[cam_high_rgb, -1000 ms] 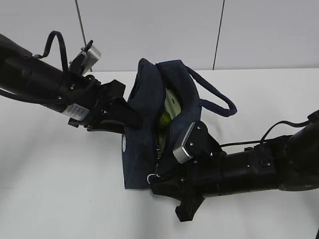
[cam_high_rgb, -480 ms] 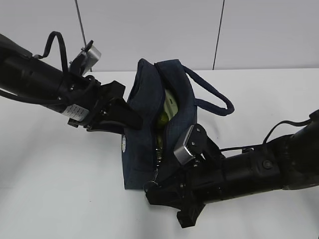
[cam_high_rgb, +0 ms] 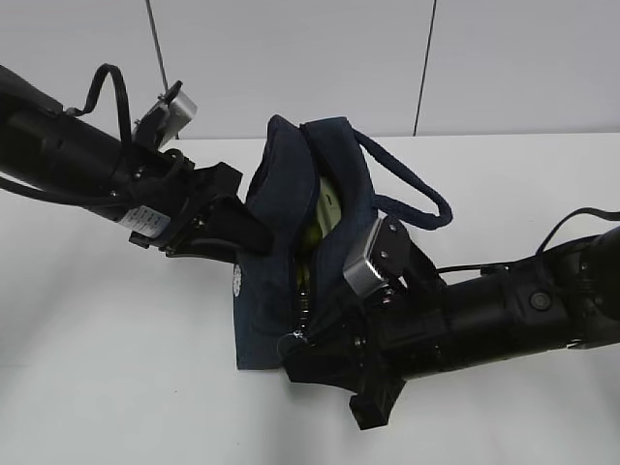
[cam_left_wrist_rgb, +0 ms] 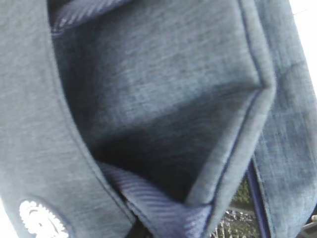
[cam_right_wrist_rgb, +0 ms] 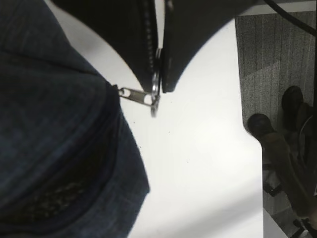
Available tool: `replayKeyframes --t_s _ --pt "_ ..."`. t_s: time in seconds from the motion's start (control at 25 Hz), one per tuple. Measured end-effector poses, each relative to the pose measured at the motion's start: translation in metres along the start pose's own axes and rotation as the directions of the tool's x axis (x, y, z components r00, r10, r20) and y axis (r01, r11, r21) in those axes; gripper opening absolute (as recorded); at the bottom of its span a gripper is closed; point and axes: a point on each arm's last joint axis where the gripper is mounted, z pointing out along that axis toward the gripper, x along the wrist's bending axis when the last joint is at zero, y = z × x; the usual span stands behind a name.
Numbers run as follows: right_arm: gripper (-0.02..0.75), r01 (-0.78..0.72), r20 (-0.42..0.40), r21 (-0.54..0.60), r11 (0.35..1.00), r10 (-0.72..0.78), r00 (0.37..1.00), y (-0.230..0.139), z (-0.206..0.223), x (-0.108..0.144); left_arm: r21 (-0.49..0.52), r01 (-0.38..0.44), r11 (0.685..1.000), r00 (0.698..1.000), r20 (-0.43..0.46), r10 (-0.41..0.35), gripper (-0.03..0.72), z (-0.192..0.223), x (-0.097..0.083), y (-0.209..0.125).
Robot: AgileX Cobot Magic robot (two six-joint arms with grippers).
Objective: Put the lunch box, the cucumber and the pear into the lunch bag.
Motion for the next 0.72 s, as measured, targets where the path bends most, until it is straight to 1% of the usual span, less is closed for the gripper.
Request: replayKeyframes --t_s 0.24,0.44,0.48,0.72 --pt "0.000 0.019 0.009 0.005 1.000 -0.019 1.000 0.008 -0.007 0.004 0.000 -0.003 1.000 1.000 0.000 0.003 0.147 0.000 0.000 0.000" --pt "0.000 0.036 0.022 0.015 0.999 -0.036 0.999 0.012 -0.011 0.006 0.001 -0.014 1.000 1.000 0.003 0.014 0.032 0.000 0.000 0.000" --pt "0.000 0.039 0.022 0.012 0.999 -0.040 0.999 0.014 -0.013 0.006 0.001 -0.016 1.000 1.000 0.003 0.016 0.020 0.000 0.000 0.000" --pt "0.000 0.059 0.027 0.005 0.998 -0.059 0.998 0.021 -0.019 0.010 0.001 -0.019 1.000 1.000 0.003 0.019 0.004 0.000 0.000 0.000"
